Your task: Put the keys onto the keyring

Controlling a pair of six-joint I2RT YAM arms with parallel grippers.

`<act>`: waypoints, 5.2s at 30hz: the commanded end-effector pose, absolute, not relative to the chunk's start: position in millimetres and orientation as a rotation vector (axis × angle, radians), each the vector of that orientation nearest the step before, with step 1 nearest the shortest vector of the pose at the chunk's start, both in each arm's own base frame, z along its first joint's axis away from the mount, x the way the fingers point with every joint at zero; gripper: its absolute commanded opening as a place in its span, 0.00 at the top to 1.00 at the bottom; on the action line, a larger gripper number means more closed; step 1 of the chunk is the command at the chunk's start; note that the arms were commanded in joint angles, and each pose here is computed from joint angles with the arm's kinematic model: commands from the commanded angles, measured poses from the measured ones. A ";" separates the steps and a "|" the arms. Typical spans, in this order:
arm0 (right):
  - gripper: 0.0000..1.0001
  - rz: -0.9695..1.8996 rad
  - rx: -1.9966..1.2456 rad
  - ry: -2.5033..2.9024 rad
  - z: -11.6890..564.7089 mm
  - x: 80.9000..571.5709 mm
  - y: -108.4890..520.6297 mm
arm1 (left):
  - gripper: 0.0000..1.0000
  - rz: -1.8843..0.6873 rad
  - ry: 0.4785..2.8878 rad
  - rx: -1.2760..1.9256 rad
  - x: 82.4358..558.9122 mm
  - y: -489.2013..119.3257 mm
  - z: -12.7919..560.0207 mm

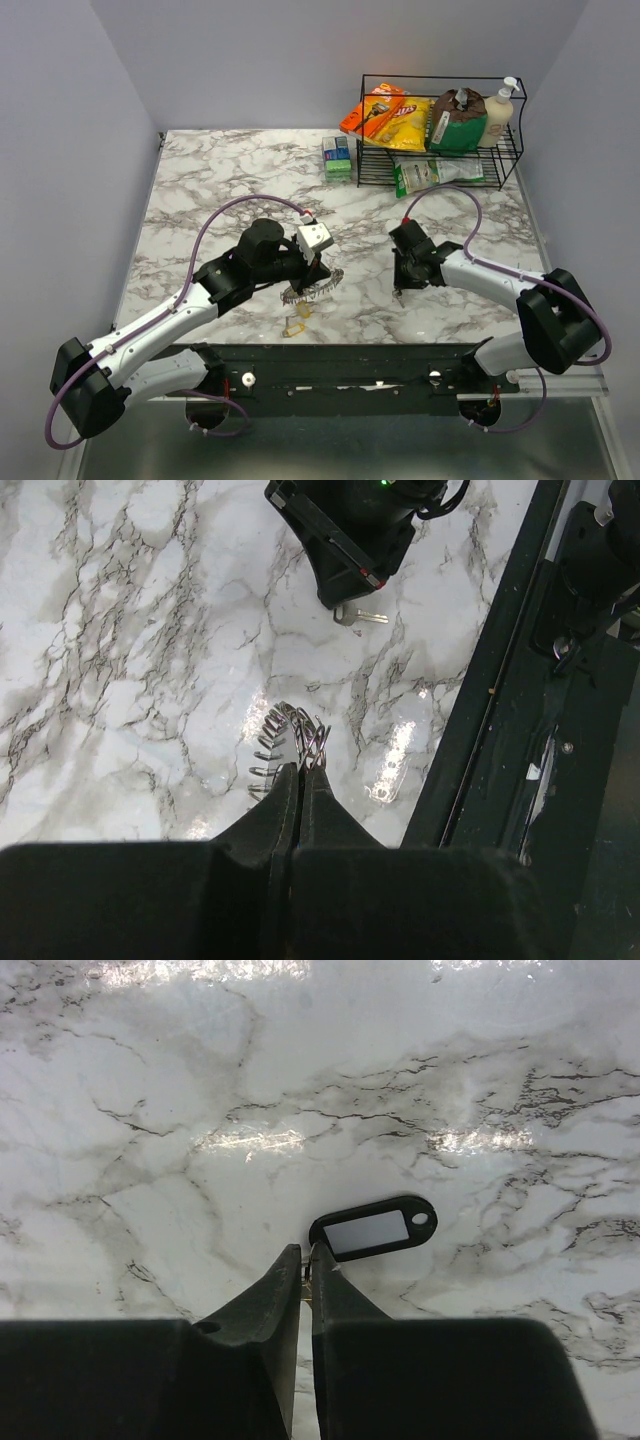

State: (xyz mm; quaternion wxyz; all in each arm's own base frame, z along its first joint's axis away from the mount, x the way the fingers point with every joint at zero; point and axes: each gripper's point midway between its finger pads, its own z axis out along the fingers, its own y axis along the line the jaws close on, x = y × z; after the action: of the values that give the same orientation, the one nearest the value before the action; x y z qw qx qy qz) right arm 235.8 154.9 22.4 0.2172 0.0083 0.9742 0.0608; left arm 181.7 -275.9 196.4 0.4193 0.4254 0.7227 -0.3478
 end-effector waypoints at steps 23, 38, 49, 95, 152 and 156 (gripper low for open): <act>1.00 0.503 -0.359 2.415 125.8 245.7 193.6 | 1.00 -0.830 1.745 1.149 178.6 -272.4 206.4; 1.00 1.080 -0.841 1.957 249.2 198.8 270.6 | 1.00 -0.812 1.743 1.163 180.9 -272.3 202.6; 1.00 1.199 -1.000 1.968 242.2 167.5 320.3 | 1.00 -0.804 1.753 1.151 183.1 -272.0 203.8; 1.00 0.972 -0.895 2.077 216.1 188.3 338.1 | 1.00 -0.818 1.767 1.135 182.2 -272.6 206.8; 0.98 0.791 -0.760 2.217 178.8 190.6 312.8 | 1.00 -0.830 1.724 1.058 185.1 -272.4 220.9; 0.96 0.804 -0.769 2.210 180.0 189.5 314.1 | 1.00 -0.833 1.721 1.050 185.6 -272.9 221.5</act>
State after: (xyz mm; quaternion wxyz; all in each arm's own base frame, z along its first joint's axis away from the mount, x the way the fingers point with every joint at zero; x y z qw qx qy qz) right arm 190.8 320.9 188.9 0.3300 -0.2963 0.8372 0.3200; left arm 179.5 -262.8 186.4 0.4072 0.4370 0.7364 -0.3177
